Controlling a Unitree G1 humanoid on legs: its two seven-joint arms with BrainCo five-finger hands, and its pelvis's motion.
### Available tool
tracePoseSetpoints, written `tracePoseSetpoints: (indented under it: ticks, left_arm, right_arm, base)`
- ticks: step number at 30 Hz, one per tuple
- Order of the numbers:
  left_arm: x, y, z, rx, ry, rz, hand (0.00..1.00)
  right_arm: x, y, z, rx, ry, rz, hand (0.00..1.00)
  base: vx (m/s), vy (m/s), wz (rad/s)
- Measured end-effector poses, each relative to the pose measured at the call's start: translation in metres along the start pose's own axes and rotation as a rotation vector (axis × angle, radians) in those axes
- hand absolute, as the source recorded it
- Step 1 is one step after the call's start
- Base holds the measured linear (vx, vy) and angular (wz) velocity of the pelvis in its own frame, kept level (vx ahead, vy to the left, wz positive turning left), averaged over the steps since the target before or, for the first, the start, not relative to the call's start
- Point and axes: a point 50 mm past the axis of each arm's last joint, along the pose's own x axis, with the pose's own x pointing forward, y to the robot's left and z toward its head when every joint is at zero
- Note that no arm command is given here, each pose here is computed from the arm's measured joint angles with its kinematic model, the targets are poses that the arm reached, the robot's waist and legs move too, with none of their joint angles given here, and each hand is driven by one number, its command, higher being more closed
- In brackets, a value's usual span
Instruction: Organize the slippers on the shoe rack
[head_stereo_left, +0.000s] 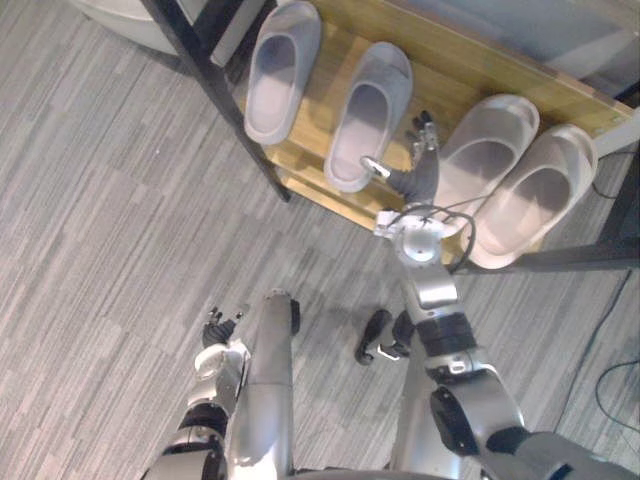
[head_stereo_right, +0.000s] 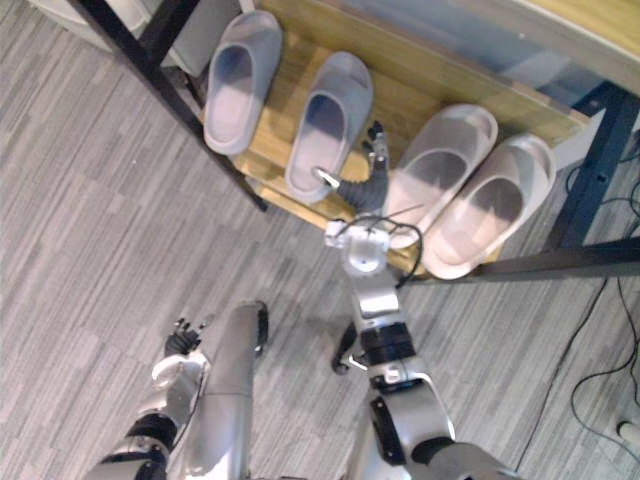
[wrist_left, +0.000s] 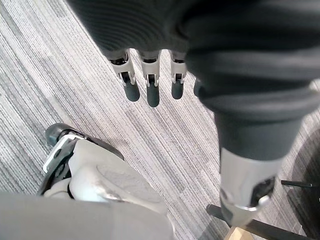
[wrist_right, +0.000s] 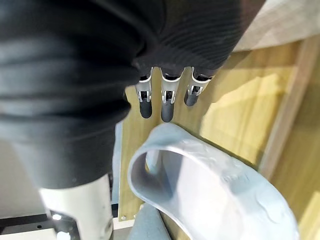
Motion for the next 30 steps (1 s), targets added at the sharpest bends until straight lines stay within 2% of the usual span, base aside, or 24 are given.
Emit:
tracePoseSetpoints:
  ticks: [9,17,30]
  left_arm:
    - [0.000,-0.022,0.007,-0.032,-0.022,-0.063,0.00]
    - [-0.002,-0.031,0.011,-0.062,-0.047,-0.093,0.00]
    - [-0.006,-0.046,0.011,-0.028,-0.072,-0.177,0.00]
  right_arm:
    - [0.004,0.003,-0.011,0.099,0.069,0.019,0.00]
    - [0.034,0.009,0.016,0.240,0.037,0.000,0.00]
    - [0.060,0.003,0.033,0.301,0.031,-0.005,0.00]
  base:
    - [0.00,0.001,0.03]
    - [0.00,0.005,0.11]
    - [-0.01,0.006,0.07]
